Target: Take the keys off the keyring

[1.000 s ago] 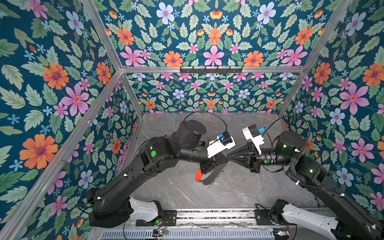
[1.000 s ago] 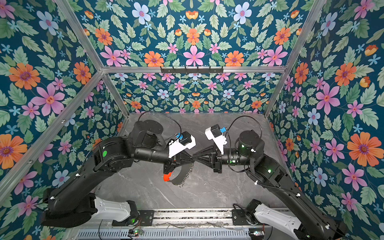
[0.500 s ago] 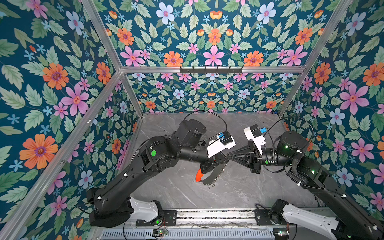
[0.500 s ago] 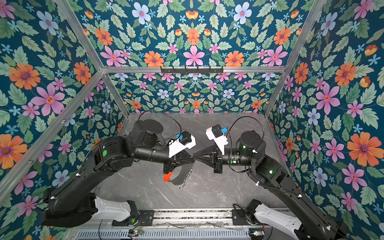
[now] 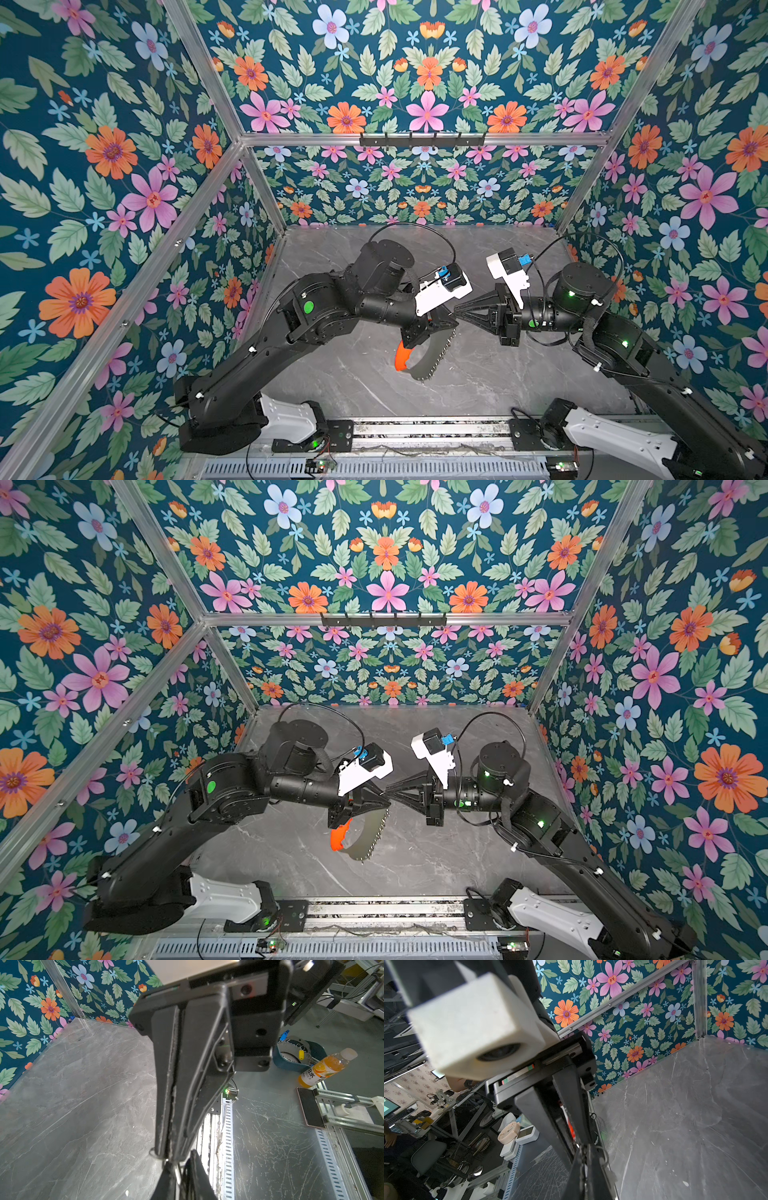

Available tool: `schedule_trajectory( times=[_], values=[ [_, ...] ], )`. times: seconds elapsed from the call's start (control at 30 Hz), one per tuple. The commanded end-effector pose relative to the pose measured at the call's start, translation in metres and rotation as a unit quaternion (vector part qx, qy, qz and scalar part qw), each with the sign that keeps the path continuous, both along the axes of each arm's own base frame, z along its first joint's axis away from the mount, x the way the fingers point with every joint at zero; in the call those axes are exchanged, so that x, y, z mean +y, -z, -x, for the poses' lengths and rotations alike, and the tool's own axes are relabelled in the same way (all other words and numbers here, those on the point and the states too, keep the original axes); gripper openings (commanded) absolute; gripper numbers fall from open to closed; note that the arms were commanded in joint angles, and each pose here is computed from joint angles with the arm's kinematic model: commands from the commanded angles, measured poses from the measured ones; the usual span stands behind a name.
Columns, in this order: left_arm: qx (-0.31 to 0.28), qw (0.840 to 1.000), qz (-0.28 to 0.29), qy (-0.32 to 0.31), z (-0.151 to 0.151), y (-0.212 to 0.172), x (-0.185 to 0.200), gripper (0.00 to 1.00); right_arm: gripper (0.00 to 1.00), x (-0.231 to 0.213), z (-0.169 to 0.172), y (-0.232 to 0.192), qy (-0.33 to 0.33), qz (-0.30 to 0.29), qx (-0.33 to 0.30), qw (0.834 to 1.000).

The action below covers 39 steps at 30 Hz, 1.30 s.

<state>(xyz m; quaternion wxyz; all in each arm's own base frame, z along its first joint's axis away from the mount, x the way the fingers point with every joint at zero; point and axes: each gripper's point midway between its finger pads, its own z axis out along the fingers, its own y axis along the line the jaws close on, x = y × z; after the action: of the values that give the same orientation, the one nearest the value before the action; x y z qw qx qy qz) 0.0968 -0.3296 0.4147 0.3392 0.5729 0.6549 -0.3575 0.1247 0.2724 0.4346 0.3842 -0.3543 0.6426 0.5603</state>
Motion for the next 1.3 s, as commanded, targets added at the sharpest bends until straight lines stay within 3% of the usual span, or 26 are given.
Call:
schedule_trajectory(
  times=[0.0,0.13,0.4,0.53,0.6,0.67,0.83,1.07,1.27],
  values=[
    [-0.017,0.999,0.03,-0.008,-0.006,-0.013,-0.007,0.19,0.0,0.0,0.005,-0.006,-0.012,-0.009,0.003,1.0],
    [-0.016,1.0,0.024,-0.012,-0.007,-0.011,-0.006,0.19,0.0,0.0,0.005,-0.005,-0.009,-0.005,0.004,1.0],
    [-0.015,0.999,0.024,-0.014,-0.008,-0.012,-0.005,0.0,0.0,-0.001,0.006,-0.009,-0.011,-0.007,0.002,1.0],
    [-0.019,0.999,0.026,-0.011,-0.008,-0.011,-0.006,0.0,0.0,-0.002,0.006,-0.011,-0.008,-0.01,-0.001,1.0],
    [-0.024,0.999,0.025,-0.013,-0.009,-0.01,-0.005,0.0,0.18,-0.005,0.005,-0.012,0.003,-0.008,-0.004,1.0],
    [-0.03,0.999,0.028,-0.009,-0.008,-0.011,-0.004,0.0,0.3,-0.011,0.004,-0.01,0.021,-0.002,-0.011,1.0],
    [-0.038,0.998,0.039,-0.01,-0.007,-0.017,-0.001,0.0,0.43,-0.019,0.007,0.0,0.034,0.007,-0.017,0.999],
    [-0.033,0.998,0.047,0.0,-0.002,-0.019,0.0,0.0,0.49,-0.007,0.013,0.012,-0.016,0.009,-0.005,1.0],
    [-0.029,0.998,0.049,0.004,0.0,-0.02,0.0,0.0,0.51,-0.004,0.009,0.001,-0.012,-0.011,-0.015,1.0]
  ],
)
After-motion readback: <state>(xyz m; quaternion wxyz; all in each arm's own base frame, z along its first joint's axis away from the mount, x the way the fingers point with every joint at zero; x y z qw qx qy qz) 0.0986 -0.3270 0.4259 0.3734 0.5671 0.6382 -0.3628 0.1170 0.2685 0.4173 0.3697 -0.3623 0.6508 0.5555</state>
